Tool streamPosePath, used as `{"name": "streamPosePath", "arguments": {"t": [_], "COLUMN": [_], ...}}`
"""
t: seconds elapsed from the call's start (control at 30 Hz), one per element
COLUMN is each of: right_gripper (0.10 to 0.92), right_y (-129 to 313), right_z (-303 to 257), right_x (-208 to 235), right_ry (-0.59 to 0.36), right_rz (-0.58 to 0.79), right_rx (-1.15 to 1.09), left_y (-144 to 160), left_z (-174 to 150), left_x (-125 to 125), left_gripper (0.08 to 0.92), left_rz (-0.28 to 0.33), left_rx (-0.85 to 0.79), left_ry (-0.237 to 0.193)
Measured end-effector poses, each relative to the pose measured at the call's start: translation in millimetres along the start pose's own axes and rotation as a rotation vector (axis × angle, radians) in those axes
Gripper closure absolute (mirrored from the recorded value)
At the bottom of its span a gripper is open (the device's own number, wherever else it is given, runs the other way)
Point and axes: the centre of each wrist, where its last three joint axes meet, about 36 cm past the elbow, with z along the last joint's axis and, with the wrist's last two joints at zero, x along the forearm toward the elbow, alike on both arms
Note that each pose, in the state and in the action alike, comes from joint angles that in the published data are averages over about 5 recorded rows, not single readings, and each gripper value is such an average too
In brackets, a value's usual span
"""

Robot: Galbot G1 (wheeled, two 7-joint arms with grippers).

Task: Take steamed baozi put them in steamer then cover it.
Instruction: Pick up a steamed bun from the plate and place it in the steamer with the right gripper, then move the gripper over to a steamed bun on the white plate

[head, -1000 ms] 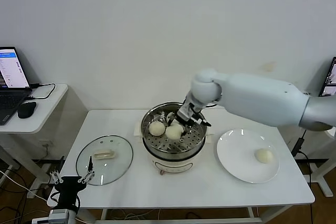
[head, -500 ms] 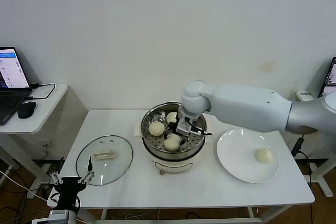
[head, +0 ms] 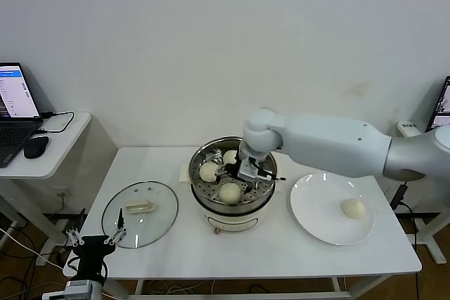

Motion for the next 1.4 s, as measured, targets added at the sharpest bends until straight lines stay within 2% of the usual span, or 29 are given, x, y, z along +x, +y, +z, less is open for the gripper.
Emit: {"name": "streamPosePath", "arguments": {"t": [0.17,0.37,0.73,1.07,1.4], "right_gripper": [0.199,0.2,0.199,0.199,0.2], "right_y": [13.1,48.9,166.2,276.1,344.3], "right_z": [9.6,17.8,14.7,11.5,16.7], "right_x": [31.2,74.3,124.4,112.1,73.4], "right_ry": [0.058,0.131,0.224,0.299,0.339], "right_rz": [0.033,0.082,0.107,0.04,-0.039], "right_rx": [-0.098,-0.324,-0.787,-1.02,-1.124], "left_y": [0.2,0.8,-6.3,-9.6,-3.0], "left_z": [-1.5,-1.5,0.7,-0.4,1.5], "left_x": [-2.1,-5.3,-8.1,-6.9,-3.9], "left_gripper": [0.177,0.177,0.177,0.177,0.177], "left_rz": [0.004,0.016,0.06,0.078,0.068], "left_rx": [-0.001,-0.008,-0.013,-0.014,-0.029], "left_ry": [-0.008,-0.012,-0.01,-0.008,0.005]}}
